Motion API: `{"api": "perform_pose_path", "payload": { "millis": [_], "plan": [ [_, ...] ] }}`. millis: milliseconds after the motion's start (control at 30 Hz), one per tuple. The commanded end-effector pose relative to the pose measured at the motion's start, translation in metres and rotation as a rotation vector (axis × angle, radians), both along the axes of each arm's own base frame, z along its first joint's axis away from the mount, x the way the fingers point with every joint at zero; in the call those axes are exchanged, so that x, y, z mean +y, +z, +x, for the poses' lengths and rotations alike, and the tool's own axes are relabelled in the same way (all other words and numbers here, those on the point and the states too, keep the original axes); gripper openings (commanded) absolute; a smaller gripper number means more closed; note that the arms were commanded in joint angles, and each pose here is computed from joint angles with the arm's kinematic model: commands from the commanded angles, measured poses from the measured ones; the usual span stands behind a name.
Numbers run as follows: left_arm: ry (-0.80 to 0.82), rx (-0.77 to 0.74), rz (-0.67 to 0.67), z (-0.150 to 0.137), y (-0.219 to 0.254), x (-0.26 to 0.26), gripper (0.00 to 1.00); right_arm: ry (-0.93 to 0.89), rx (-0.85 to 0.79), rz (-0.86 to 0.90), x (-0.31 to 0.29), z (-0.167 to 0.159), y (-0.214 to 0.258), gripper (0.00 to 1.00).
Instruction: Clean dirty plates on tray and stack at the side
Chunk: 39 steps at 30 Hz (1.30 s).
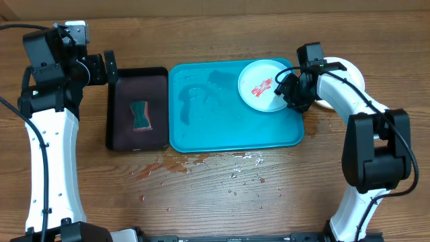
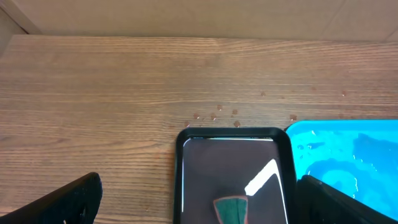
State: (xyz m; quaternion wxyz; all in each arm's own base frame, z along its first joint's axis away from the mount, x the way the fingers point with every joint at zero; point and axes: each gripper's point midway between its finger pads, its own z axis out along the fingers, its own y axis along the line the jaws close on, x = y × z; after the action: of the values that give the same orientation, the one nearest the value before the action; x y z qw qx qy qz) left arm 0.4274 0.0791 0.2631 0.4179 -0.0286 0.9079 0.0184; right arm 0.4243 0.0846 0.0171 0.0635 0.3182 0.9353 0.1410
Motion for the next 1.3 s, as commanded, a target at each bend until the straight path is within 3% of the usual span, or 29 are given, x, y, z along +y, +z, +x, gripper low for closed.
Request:
{"api": "perform_pose_path", "payload": {
  "millis": [0,133,200,833,967,1267],
  "plan": [
    [-0.015,-0.017,0.024,0.0,0.008,-0.001,1.0,-0.01,0.049,-0.014,-0.002,-0.005,-0.022,0.55],
    [-0.015,-0.017,0.024,0.0,0.008,-0.001,1.0,-0.01,0.049,-0.017,-0.002,-0.003,-0.028,0.17],
    [-0.015,-0.017,0.024,0.0,0.008,-0.001,1.0,-0.01,0.044,-0.017,-0.002,-0.002,-0.028,0.04],
    [-0.016,-0.016,0.024,0.0,0.008,-0.001,1.0,0.37,0.038,-0.018,0.052,-0.023,-0.013,0.04],
    [-0.016,-0.017,0.024,0.0,0.008,-0.001,1.0,0.397,0.021,-0.101,0.057,-0.022,-0.016,0.04],
    [-0.016,-0.016,0.024,0.0,0.008,-0.001,1.0,0.374,0.021,-0.101,0.058,-0.021,-0.015,0.07]
  ]
}}
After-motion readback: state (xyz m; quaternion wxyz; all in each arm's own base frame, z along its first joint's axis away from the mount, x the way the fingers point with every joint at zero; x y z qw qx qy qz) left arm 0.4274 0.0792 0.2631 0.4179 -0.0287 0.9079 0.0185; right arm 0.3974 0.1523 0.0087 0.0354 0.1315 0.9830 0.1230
